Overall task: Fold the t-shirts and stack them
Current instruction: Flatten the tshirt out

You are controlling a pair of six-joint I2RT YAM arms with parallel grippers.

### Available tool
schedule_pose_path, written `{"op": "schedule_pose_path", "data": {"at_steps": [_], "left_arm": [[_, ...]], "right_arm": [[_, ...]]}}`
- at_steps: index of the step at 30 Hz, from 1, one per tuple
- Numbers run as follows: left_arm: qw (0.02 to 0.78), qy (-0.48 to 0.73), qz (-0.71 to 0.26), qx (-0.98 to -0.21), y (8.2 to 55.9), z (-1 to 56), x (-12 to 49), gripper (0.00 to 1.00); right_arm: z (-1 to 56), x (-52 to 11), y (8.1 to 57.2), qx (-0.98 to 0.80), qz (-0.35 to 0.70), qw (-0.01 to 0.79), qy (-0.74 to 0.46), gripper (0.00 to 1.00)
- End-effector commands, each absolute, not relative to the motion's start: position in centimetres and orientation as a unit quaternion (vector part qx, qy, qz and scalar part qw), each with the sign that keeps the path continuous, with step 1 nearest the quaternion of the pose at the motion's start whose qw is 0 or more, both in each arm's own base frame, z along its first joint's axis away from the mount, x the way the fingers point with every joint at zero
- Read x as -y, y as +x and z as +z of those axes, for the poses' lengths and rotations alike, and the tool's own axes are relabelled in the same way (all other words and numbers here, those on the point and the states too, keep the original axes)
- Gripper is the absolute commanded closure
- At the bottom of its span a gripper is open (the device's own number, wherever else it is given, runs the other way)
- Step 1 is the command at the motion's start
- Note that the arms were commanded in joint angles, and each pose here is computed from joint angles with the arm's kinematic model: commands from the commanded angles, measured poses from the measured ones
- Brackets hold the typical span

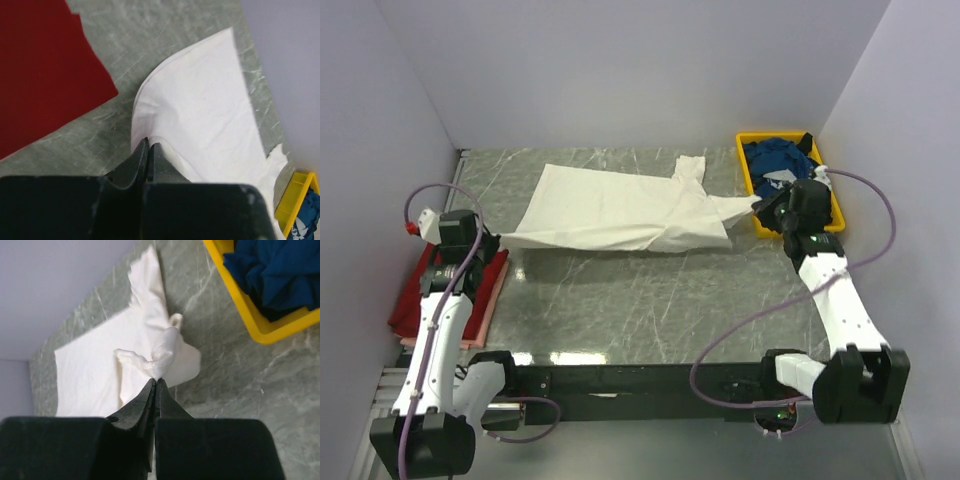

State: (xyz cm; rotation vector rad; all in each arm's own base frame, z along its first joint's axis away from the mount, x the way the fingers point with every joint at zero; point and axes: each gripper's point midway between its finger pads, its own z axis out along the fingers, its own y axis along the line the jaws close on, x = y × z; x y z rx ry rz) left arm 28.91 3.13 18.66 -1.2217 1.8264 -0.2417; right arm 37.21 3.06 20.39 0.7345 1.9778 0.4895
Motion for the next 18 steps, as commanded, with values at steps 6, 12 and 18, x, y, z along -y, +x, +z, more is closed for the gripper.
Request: {"op": "schedule_pose_path", "data": {"at_steps": [6, 12, 18], "left_arm": [[0.58, -0.456, -0.091, -0.669, 26.7, 32.2, -5.1, 0.99], [0.634, -0.425, -0.125, -0.634, 25.7, 39.4, -4.5, 0.99], [0.679, -0.406, -0.146, -0.594, 26.6, 46.4, -4.6, 0.99]], "right_arm": [[32.9, -0.4, 31.0, -0.739, 0.164, 0.589, 0.282, 1.0], [40.7, -0.1, 27.3, -0.691, 0.171, 0.649, 0.267, 1.0], [46.8, -0.5, 27.0, -0.652, 0.193, 0.689, 0.248, 1.0]]}}
